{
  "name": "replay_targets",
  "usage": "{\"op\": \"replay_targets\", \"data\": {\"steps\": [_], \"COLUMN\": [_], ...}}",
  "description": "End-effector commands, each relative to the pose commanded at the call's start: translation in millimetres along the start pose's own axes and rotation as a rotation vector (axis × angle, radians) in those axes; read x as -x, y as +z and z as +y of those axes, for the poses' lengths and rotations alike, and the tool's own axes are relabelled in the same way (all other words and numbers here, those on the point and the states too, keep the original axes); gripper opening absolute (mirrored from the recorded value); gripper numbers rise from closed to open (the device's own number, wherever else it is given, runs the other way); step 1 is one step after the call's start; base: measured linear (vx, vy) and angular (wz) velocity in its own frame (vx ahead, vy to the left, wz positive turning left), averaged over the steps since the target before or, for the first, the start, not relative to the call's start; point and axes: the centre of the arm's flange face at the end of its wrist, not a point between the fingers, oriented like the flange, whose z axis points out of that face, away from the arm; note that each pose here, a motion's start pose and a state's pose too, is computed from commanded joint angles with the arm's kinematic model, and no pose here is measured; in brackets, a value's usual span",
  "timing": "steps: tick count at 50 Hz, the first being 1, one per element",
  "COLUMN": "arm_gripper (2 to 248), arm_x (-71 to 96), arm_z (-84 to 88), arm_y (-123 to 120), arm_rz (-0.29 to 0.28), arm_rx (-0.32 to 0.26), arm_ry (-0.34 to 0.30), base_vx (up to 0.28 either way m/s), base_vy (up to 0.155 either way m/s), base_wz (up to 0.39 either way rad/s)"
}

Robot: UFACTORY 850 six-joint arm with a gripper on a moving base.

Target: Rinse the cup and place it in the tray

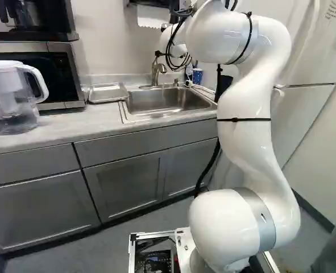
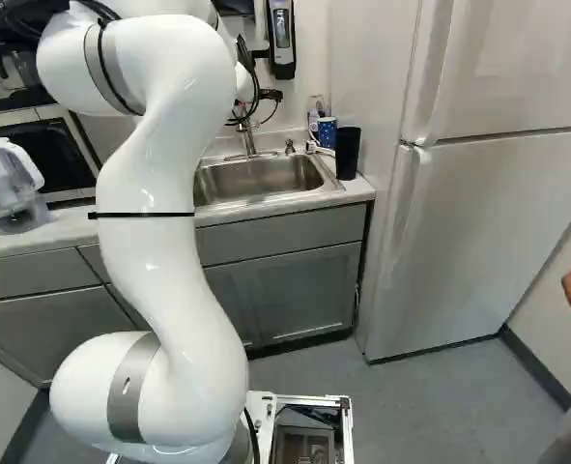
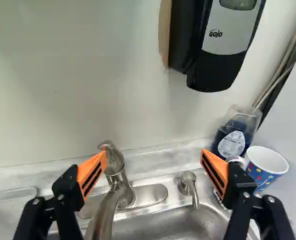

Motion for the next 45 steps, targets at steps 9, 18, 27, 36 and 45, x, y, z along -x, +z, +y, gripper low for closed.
{"op": "replay_targets", "data": {"steps": [9,18,27,36,45], "arm_gripper": [247,247,247,247,247], "arm_x": [-1.0,-1.0,-0.8,0.2,1.6], "arm_z": [0.5,0.5,-0.8,-5.0,-9.9], "arm_y": [2.5,2.5,-2.8,-18.4,-35.7], "arm_rz": [0.012,0.012,0.008,-0.003,-0.014], "arm_rx": [0.001,0.001,-0.001,-0.007,-0.014], "arm_ry": [0.0,0.0,0.0,-0.002,-0.003], "base_vx": [0.0,0.0,0.0,0.0,0.0], "base_vy": [0.0,0.0,0.0,0.0,0.0], "base_wz": [0.0,0.0,0.0,0.0,0.0]}}
